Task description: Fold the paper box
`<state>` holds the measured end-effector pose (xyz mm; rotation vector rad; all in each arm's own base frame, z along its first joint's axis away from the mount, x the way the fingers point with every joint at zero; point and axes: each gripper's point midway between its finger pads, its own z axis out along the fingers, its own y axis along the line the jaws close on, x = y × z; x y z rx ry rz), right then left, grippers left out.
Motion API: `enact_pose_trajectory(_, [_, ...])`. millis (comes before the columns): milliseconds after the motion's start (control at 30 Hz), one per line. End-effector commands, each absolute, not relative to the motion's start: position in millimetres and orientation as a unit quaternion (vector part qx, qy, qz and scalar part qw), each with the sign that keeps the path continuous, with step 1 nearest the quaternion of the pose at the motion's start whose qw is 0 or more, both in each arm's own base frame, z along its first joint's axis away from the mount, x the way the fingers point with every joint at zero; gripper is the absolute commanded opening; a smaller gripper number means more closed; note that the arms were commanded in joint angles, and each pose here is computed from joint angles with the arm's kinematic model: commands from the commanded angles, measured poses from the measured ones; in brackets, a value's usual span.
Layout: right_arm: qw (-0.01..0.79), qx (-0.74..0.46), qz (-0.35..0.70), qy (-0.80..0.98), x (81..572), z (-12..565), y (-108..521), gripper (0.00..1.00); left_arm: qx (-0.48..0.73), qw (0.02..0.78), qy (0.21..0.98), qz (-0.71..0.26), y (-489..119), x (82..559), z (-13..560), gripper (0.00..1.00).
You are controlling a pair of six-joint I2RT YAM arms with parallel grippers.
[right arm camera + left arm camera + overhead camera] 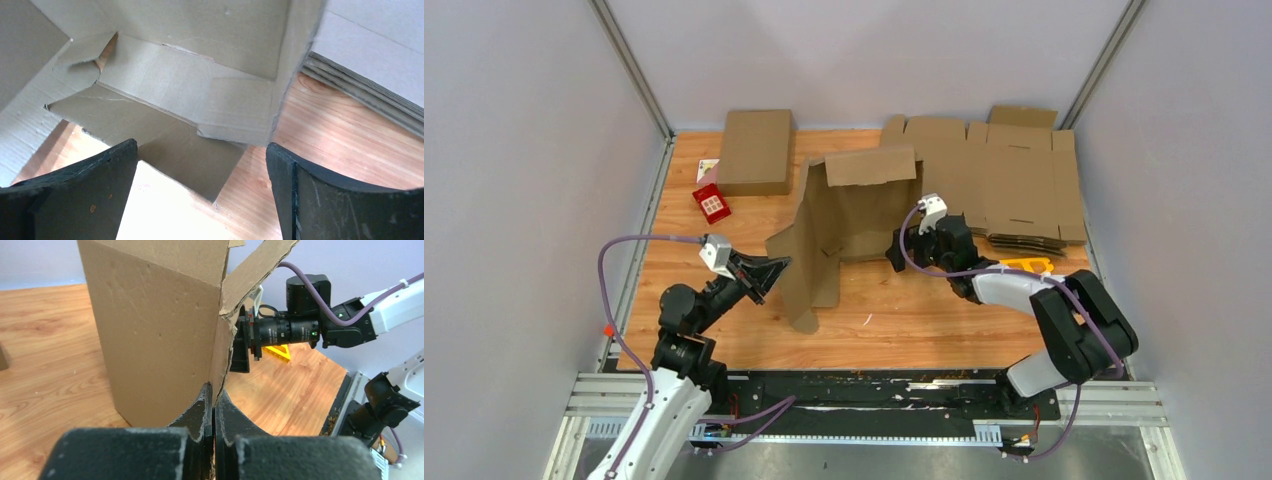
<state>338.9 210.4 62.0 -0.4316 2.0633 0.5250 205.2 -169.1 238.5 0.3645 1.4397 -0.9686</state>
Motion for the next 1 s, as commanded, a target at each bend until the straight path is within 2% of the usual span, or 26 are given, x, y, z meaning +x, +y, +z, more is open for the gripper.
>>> enact_pose_trajectory(0, [0.458, -0.075, 0.198, 0.864, 344.7, 72.9, 192.0, 1.00, 0.161, 0.637, 0.637, -0.403, -164.4, 204.4, 233.2, 0.00])
enact_pose_trajectory(133, [0.442, -0.038, 0.173, 0.879, 351.5, 65.8, 183.1, 1.00, 0.163, 0.643, 0.632, -0.401, -163.6, 202.9, 236.2, 0.00])
enact_pose_trajectory(367, [0.405, 0.015, 0.216, 0.888, 355.8, 64.3, 193.8, 0.98, 0.167, 0.639, 0.634, -0.403, -165.1, 203.3, 235.0, 0.00])
enact_pose_trajectory(500, [0.413, 0.014, 0.225, 0.882, 358.8, 70.3, 195.5, 0.97, 0.168, 0.639, 0.633, -0.404, -165.4, 203.0, 235.8, 0.00])
enact_pose_trajectory(633, [0.375, 0.051, 0.244, 0.893, 347.1, 68.9, 195.1, 0.96, 0.168, 0.639, 0.633, -0.404, -165.5, 202.7, 235.5, 0.00])
enact_pose_trajectory(700, [0.366, 0.080, 0.266, 0.888, 336.9, 73.6, 197.2, 0.92, 0.168, 0.639, 0.633, -0.404, -165.5, 203.1, 234.8, 0.00])
enact_pose_trajectory(833, [0.374, 0.093, 0.285, 0.878, 320.5, 86.7, 206.5, 0.90, 0.171, 0.640, 0.630, -0.406, -166.2, 202.2, 235.7, 0.00])
enact_pose_trajectory(967, [0.420, 0.049, 0.226, 0.878, 315.0, 97.2, 200.6, 0.91, 0.170, 0.640, 0.632, -0.403, -165.6, 202.9, 234.4, 0.00])
